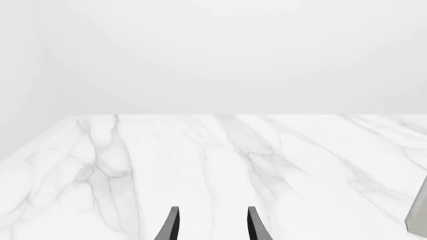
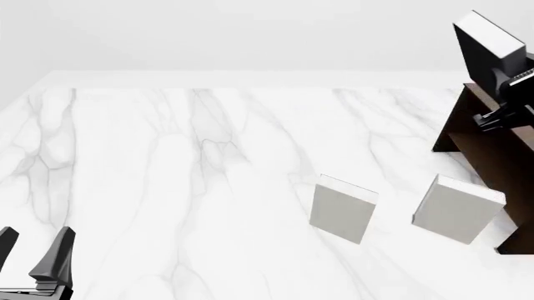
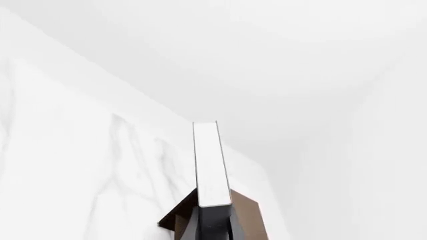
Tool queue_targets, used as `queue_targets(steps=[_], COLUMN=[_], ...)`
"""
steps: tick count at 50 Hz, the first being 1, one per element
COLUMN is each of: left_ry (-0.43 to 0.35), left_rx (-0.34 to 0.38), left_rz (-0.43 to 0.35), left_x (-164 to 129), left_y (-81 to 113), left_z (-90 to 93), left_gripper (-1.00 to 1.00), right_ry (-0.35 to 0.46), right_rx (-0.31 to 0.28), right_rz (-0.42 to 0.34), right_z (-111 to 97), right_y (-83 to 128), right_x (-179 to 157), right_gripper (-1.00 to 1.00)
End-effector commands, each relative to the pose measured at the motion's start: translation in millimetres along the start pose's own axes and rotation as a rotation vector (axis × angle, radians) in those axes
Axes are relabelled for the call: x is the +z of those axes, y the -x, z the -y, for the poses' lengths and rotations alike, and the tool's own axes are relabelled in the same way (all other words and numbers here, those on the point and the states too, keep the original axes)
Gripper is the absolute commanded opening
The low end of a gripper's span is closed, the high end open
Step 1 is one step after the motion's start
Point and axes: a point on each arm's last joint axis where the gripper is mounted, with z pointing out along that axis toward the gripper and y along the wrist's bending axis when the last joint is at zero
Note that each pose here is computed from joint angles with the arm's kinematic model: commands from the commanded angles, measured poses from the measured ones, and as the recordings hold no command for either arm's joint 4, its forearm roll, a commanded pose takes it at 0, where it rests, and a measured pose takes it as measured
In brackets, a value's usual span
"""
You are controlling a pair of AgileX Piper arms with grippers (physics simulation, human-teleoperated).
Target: Pick up the book on the left and place it on top of the shelf.
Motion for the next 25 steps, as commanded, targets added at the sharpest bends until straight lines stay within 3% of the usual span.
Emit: queue_targets(steps=[1, 25], left_ry=[0.0, 0.0], left_rx=[0.0, 0.0], left_rz=[0.0, 0.0], left_x=[0.0, 0.0], left_y=[0.0, 0.0], left_z=[0.0, 0.0], left_gripper=[1.0, 1.0], right_ry=[-0.038, -0.075], right_rx=[-0.018, -0.085], right_rz=[-0.002, -0.042], right_z=[8.7, 17.4], right_y=[0.0, -9.6], right_x=[1.9, 11.4], right_gripper=[-1.0, -1.0])
